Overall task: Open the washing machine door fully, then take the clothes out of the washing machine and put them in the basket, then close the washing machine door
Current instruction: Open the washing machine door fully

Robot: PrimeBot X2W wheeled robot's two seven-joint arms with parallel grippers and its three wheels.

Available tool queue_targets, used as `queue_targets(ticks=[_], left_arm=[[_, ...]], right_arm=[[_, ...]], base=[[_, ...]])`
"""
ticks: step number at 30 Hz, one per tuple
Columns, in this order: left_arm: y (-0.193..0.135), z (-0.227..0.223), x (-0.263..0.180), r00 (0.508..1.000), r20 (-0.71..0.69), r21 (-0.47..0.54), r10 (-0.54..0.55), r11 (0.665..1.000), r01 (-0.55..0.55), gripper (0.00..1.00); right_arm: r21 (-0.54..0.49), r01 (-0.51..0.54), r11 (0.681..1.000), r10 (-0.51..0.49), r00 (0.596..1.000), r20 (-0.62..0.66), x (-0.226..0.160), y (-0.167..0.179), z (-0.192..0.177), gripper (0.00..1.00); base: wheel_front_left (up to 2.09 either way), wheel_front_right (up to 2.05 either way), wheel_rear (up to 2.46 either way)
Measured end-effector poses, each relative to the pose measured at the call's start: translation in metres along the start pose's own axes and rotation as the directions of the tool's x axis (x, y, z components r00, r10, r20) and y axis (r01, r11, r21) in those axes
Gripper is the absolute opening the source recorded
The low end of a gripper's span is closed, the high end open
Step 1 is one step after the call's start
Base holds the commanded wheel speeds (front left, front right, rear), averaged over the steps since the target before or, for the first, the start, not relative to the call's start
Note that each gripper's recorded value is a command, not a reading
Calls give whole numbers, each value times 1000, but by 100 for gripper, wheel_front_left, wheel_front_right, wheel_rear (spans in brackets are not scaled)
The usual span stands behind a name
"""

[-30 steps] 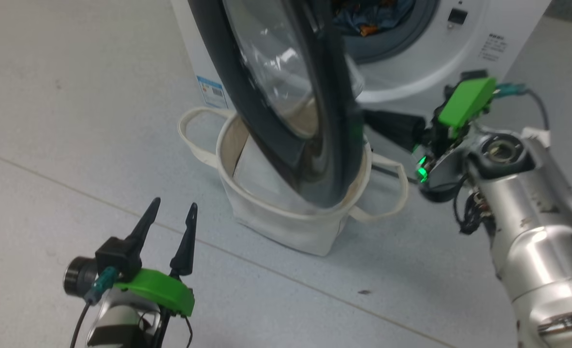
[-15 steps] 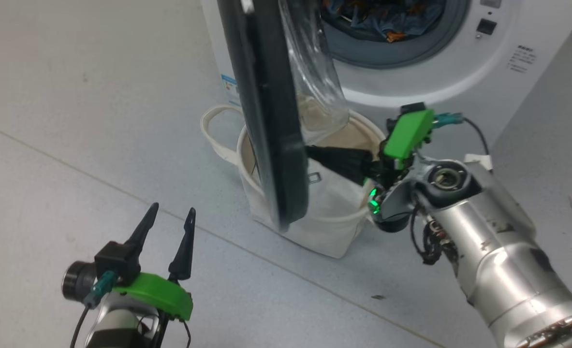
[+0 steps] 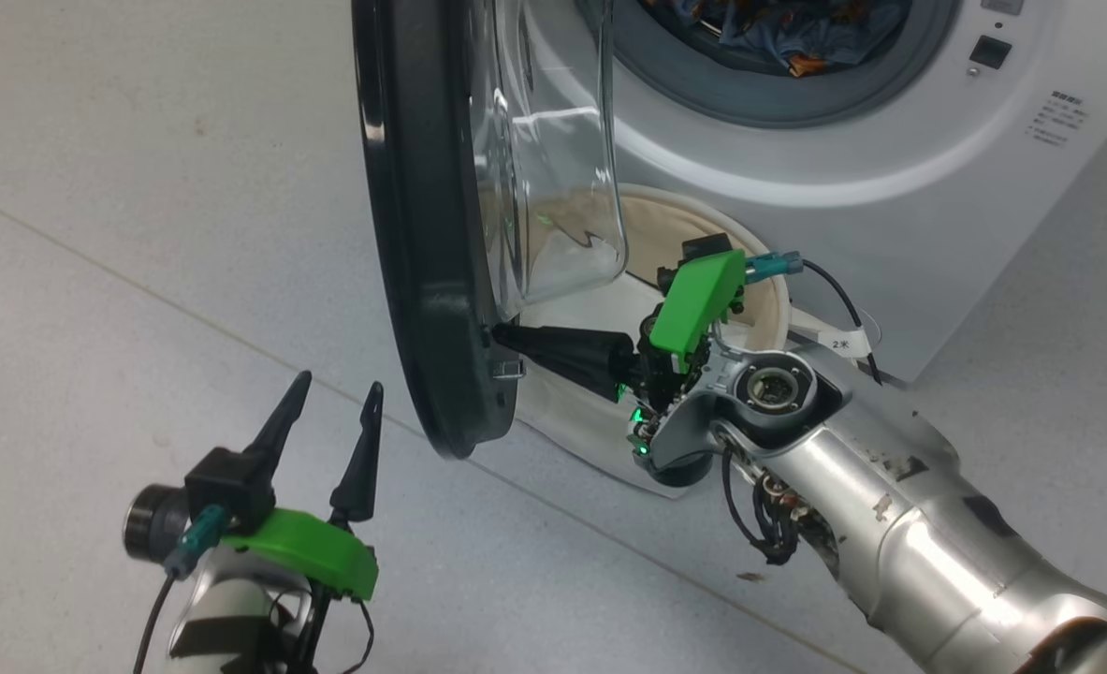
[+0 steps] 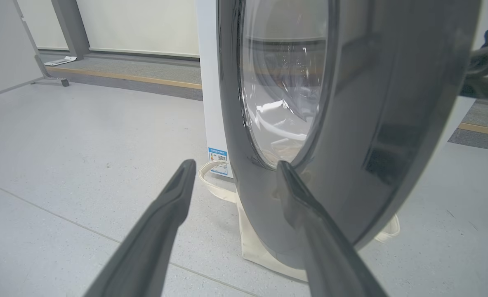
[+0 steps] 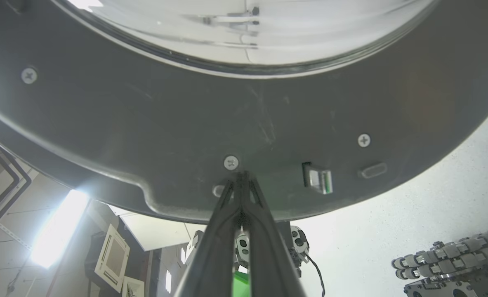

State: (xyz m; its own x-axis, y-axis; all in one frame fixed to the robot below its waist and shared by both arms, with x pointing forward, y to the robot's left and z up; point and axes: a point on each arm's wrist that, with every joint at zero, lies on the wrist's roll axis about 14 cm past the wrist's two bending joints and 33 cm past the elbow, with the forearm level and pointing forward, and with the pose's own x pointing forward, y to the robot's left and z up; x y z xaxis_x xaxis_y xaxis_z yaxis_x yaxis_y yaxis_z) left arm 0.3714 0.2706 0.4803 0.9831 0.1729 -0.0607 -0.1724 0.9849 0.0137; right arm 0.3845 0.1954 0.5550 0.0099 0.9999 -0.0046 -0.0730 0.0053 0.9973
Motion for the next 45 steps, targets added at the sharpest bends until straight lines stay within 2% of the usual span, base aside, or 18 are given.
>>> queue_targets(ticks=[2, 3, 4, 9, 12, 15, 19, 21, 25, 26, 29, 30, 34, 37, 42, 45], left_arm=[[1, 3, 0, 1000, 10, 0, 1, 1000, -1, 100], [1, 4, 0, 1000, 13, -1, 2, 1000, -2, 100], [2, 6, 0, 1000, 17, -2, 3, 1000, -3, 100], [7, 11, 4, 999, 32, 12, 0, 1000, 0, 100], [11, 15, 7, 999, 43, 26, -2, 1000, 1, 100], [18, 22, 10, 998, 56, 59, -9, 998, 6, 100], [25, 32, 13, 997, 81, 84, -14, 996, 7, 100], [26, 37, 14, 996, 91, 89, -26, 996, 18, 100], [28, 36, 12, 995, 90, 83, -35, 996, 28, 100], [28, 36, 12, 995, 90, 83, -35, 996, 28, 100], [25, 37, 13, 994, 91, 79, -55, 996, 48, 100], [24, 38, 13, 994, 93, 78, -62, 995, 55, 100], [19, 41, 20, 991, 101, 72, -85, 994, 78, 100], [14, 44, 26, 989, 107, 70, -103, 993, 96, 100], [7, 45, 33, 987, 107, 57, -124, 991, 119, 100], [4, 48, 35, 984, 116, 49, -133, 991, 128, 100]], right_arm=[[-16, -1, 1000, 1, 1000, 19, 1, 4, 1, 3], [-27, 3, 1000, -2, 1000, 24, 1, 5, 1, 84], [-43, 12, 999, -10, 999, 31, 0, 5, 1, 99], [-181, 89, 980, -74, 994, 84, -11, 3, 4, 100], [-356, 167, 919, -120, 981, 152, -21, 3, 8, 100], [-464, 222, 858, -109, 960, 257, -39, 6, 14, 100], [-546, 318, 775, -105, 917, 386, -73, -4, 15, 100], [-592, 382, 710, -103, 888, 449, -91, -10, 16, 100], [-665, 510, 545, -33, 806, 591, -135, -4, 29, 100], [-665, 510, 545, -33, 806, 591, -135, -4, 29, 100], [-712, 607, 354, -4, 762, 647, -167, -2, 36, 100], [-708, 635, 309, -1, 745, 667, -178, 0, 40, 100], [-644, 742, 189, 150, 626, 765, -225, 44, 59, 100], [-565, 809, 160, 241, 523, 817, -259, 61, 55, 100], [-435, 889, 146, 158, 413, 897, -298, 15, 27, 100], [-374, 917, 137, 145, 355, 924, -317, 7, 19, 100]], base=[[0, 0, 0], [0, 0, 0], [0, 0, 0], [0, 0, 0], [0, 0, 0], [0, 0, 0], [0, 0, 0], [0, 0, 0], [0, 0, 0], [0, 0, 0], [0, 0, 0], [0, 0, 0], [0, 0, 0], [0, 0, 0], [0, 0, 0], [0, 0, 0]])
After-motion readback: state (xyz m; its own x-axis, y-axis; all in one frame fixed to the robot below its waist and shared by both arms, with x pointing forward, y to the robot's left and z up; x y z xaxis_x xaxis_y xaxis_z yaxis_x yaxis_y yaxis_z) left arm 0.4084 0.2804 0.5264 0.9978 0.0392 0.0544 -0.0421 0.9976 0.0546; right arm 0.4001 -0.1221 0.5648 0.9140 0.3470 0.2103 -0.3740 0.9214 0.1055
